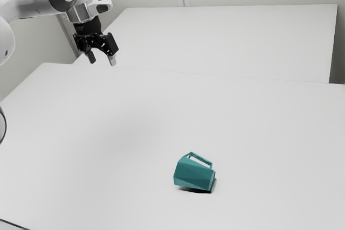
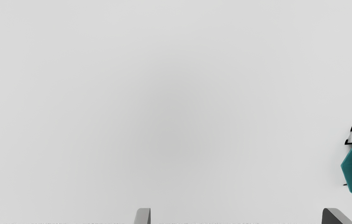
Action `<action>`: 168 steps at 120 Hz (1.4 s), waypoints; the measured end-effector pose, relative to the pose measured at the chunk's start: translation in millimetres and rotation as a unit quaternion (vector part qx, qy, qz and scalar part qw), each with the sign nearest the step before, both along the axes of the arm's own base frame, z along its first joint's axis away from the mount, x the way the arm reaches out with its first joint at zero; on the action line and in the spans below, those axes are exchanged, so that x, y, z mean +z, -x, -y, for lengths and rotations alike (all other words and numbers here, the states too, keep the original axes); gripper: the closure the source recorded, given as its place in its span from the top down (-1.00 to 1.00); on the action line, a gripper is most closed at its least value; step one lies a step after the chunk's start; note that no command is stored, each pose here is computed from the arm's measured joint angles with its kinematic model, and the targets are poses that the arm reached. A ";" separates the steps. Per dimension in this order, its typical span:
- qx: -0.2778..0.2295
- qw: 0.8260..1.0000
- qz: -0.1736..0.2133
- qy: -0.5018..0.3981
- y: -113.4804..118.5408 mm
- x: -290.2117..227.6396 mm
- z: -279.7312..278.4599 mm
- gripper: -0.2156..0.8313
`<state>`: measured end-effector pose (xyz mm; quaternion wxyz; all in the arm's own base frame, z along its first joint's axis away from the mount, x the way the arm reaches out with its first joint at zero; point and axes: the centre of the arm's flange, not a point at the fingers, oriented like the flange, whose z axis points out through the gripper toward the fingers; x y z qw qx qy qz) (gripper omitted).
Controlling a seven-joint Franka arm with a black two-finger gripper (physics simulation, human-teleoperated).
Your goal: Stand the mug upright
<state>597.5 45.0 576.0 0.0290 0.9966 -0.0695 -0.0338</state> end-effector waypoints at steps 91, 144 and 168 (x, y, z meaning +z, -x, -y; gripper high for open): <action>0.068 0.971 -0.048 0.226 83.3 -128.9 51.7 0.59; 0.103 0.947 -0.028 0.304 108.6 -257.0 117.0 0.59; 0.121 0.928 -0.023 0.352 117.2 -282.5 136.3 0.59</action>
